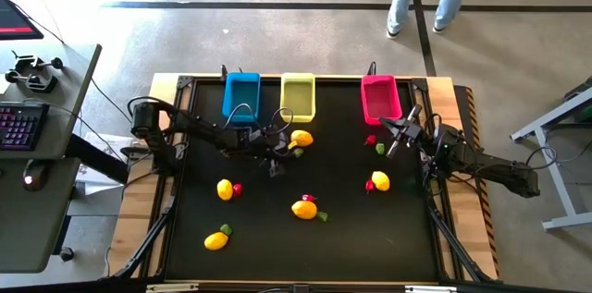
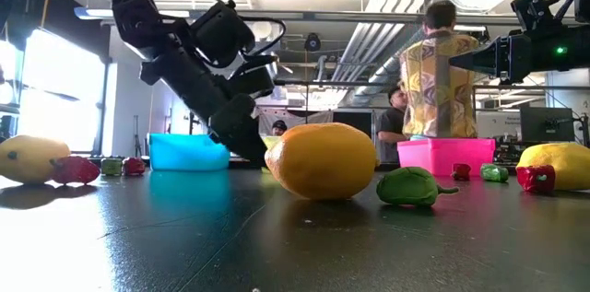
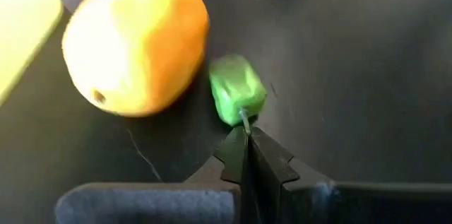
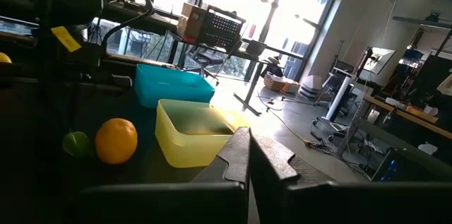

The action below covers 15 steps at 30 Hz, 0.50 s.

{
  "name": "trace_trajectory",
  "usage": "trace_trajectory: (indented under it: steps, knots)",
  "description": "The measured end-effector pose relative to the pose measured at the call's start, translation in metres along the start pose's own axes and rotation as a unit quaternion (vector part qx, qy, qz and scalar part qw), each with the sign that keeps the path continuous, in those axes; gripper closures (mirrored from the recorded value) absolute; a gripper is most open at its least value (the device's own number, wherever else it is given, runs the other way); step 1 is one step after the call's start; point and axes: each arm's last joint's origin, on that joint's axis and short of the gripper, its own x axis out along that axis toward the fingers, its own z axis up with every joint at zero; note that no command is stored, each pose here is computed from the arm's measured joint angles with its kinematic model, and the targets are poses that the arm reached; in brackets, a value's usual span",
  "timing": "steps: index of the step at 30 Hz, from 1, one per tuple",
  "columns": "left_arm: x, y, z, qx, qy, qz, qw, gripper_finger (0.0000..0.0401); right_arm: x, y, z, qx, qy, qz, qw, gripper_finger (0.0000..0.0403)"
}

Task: Sort produce into baskets
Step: Put the green bell pepper into the pink bin

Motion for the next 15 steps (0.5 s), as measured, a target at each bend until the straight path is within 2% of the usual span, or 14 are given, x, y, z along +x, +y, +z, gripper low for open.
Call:
trace_trajectory:
  steps: [7, 15]
  knots:
    - [-0.001, -0.017, -0.005, 0.024, 0.019, -0.014, 0.999, 0.0401, 0.000, 0.000, 0.000, 0.000, 0.000, 0.000, 1.000, 0.0403]
    - [-0.004, -0.038, -0.009, 0.045, 0.023, 0.002, 0.999, 0.0401, 0.000, 0.000, 0.000, 0.000, 0.000, 0.000, 1.000, 0.0403]
